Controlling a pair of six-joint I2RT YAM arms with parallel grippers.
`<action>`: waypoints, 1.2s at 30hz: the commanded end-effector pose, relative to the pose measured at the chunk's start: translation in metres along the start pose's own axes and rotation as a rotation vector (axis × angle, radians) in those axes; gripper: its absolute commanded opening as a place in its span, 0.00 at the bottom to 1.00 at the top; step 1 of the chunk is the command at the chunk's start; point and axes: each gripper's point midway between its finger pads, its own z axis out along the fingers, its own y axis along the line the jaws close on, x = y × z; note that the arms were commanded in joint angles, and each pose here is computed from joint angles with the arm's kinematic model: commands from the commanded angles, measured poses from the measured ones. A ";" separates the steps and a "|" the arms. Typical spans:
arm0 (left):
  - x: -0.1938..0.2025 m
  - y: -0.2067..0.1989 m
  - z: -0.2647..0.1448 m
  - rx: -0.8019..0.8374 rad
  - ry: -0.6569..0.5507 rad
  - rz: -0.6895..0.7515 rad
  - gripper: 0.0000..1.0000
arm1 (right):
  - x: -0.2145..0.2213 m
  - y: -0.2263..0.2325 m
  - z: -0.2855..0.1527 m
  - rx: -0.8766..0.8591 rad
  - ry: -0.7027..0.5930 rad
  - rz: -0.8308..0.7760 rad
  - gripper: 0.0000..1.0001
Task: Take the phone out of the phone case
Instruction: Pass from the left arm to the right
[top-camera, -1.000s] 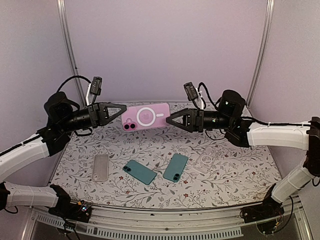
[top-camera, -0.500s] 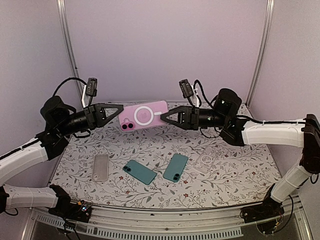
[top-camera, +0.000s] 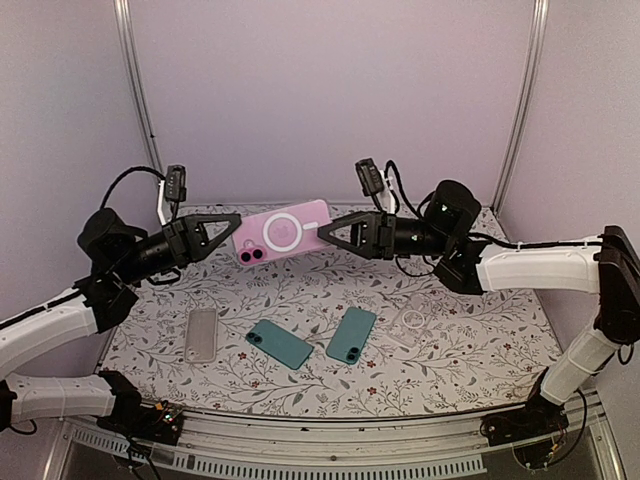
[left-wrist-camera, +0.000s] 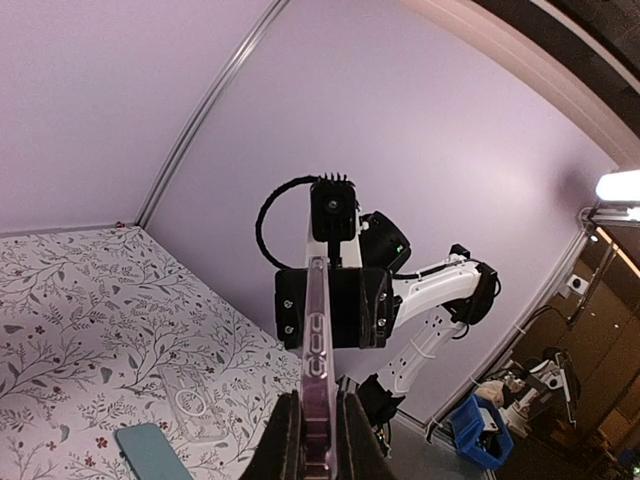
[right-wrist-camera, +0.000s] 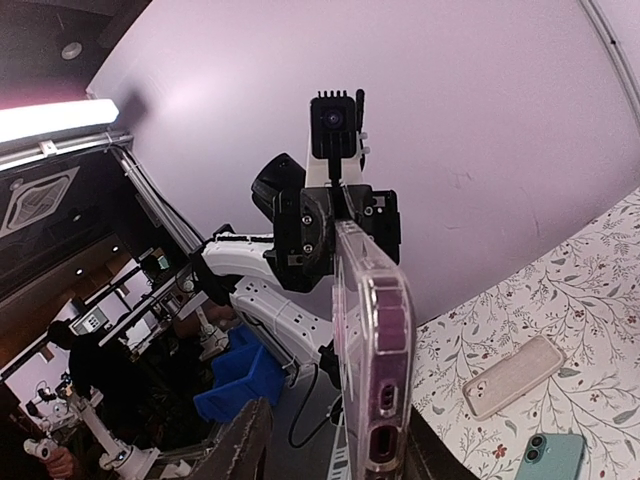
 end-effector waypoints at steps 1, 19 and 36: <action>-0.027 -0.018 -0.006 0.034 -0.128 0.058 0.00 | -0.005 0.014 0.006 -0.059 -0.012 -0.020 0.38; -0.021 -0.009 -0.009 0.009 -0.133 0.038 0.00 | -0.015 0.008 0.009 -0.016 -0.066 -0.055 0.41; -0.014 -0.002 -0.013 -0.031 -0.122 0.033 0.00 | -0.030 0.007 0.016 -0.017 -0.105 -0.072 0.08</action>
